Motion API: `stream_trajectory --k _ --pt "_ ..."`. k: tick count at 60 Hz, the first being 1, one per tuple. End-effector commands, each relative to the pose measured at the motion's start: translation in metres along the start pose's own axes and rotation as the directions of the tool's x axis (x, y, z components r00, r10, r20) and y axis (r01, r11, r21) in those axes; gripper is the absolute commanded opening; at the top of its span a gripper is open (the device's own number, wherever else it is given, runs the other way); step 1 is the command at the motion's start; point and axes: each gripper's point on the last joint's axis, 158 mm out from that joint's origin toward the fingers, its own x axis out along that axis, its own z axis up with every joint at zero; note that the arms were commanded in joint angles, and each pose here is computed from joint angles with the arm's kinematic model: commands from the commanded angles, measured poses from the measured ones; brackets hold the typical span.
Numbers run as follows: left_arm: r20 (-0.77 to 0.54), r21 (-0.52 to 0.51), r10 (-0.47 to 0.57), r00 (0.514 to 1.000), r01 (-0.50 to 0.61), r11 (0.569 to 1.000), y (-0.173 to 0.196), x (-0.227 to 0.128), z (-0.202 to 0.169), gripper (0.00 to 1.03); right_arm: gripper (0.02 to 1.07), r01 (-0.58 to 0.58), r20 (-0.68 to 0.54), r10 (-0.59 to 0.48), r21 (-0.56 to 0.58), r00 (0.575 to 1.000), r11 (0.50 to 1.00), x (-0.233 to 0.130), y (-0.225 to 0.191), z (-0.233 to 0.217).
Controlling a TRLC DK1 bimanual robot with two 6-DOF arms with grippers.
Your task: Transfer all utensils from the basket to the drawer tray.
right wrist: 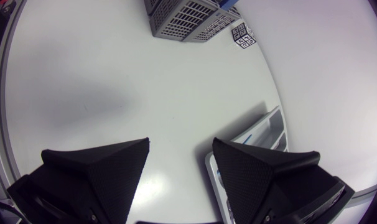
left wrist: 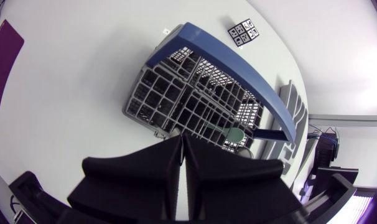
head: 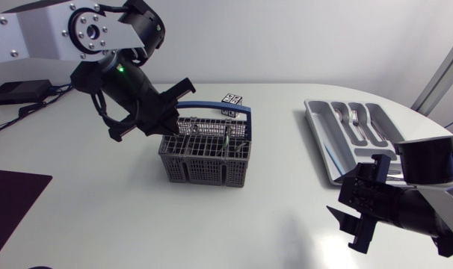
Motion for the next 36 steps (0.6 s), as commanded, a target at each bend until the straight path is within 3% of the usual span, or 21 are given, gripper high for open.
stream_trajectory --k 1,25,36 --pt "-0.019 0.014 -0.022 1.0 0.022 1.0 0.003 -0.008 -0.007 0.04 0.77 -0.014 -0.014 0.014 0.018 1.0 1.0 0.0 0.008 -0.005" --pt "0.049 0.043 -0.172 0.984 0.17 0.984 -0.009 -0.054 -0.006 0.04 0.77 -0.009 0.007 0.009 0.029 1.0 1.0 -0.006 0.005 0.005" --pt "0.08 0.12 -0.248 0.965 0.238 0.964 -0.014 -0.079 -0.013 0.04 0.77 0.0 0.053 -0.003 0.061 0.999 0.998 -0.016 -0.006 0.02"
